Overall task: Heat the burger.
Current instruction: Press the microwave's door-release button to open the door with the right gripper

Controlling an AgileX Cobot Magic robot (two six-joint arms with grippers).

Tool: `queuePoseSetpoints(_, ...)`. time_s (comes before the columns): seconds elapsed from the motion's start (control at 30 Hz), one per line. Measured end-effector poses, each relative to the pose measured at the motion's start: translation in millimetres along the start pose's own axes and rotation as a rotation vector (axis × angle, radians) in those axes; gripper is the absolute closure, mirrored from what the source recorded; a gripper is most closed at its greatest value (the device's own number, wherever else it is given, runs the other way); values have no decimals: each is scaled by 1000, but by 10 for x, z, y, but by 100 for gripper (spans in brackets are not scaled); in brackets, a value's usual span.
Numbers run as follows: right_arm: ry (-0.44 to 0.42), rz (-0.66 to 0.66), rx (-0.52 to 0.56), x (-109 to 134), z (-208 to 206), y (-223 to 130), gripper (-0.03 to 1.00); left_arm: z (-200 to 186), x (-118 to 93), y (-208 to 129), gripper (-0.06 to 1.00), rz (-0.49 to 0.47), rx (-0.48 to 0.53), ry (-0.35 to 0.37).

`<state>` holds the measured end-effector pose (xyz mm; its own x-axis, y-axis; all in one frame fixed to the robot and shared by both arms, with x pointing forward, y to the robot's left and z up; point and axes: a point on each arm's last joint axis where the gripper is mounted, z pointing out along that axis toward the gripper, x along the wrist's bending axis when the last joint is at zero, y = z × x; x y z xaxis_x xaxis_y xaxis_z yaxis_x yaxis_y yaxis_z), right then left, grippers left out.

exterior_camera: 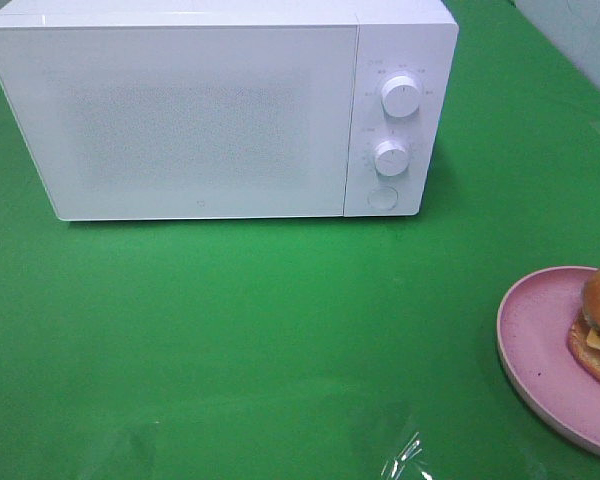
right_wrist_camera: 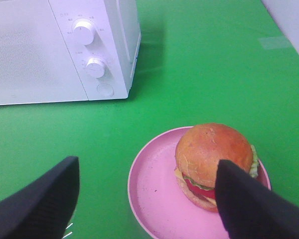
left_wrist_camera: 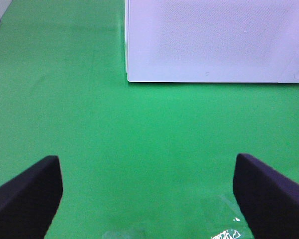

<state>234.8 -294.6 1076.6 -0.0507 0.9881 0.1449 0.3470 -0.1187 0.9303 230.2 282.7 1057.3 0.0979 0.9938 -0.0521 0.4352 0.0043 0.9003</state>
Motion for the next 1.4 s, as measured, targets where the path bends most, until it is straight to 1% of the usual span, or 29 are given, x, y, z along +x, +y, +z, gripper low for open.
queuePoseSetpoints(0.1, -2, 1, 13, 6, 34, 54, 24, 0, 0, 0, 10, 0, 0, 0)
queuePoseSetpoints(0.17, -8, 4, 46, 9, 130, 115, 24, 0, 0, 0, 10, 0, 0, 0)
queuePoseSetpoints(0.27, -9, 4, 55, 10, 160, 131, 24, 0, 0, 0, 10, 0, 0, 0)
queuePoseSetpoints(0.33, -15, 7, 92, 11, 275, 183, 24, 0, 0, 0, 10, 0, 0, 0)
queuePoseSetpoints(0.5, -19, 7, 102, 10, 354, 223, 24, 0, 0, 0, 10, 0, 0, 0)
queuePoseSetpoints(0.53, -23, 7, 103, 9, 420, 261, 24, 0, 0, 0, 10, 0, 0, 0)
queuePoseSetpoints(0.7, -24, 9, 93, 6, 572, 305, 24, 0, 0, 0, 10, 0, 0, 0)
queuePoseSetpoints(0.9, -29, 11, 89, -15, 793, 266, 24, 0, 0, 0, 10, 0, 0, 0)
queuePoseSetpoints(0.93, -31, 11, 80, -23, 860, 250, 24, 0, -1, 0, 10, 0, 0, -1)
queuePoseSetpoints(1.03, -30, 11, 71, -25, 888, 250, 24, 0, -1, 0, 10, 0, 0, -1)
queuePoseSetpoints(1.17, -34, 14, 47, -45, 1093, 218, 24, 0, -1, 0, 10, 0, 0, -1)
queuePoseSetpoints(1.27, -33, 14, 35, -47, 1124, 219, 24, 0, -1, 0, 10, 0, 0, -1)
queuePoseSetpoints(1.4, -37, 15, 1, -69, 1353, 196, 24, 0, -1, 0, 10, 0, 0, -1)
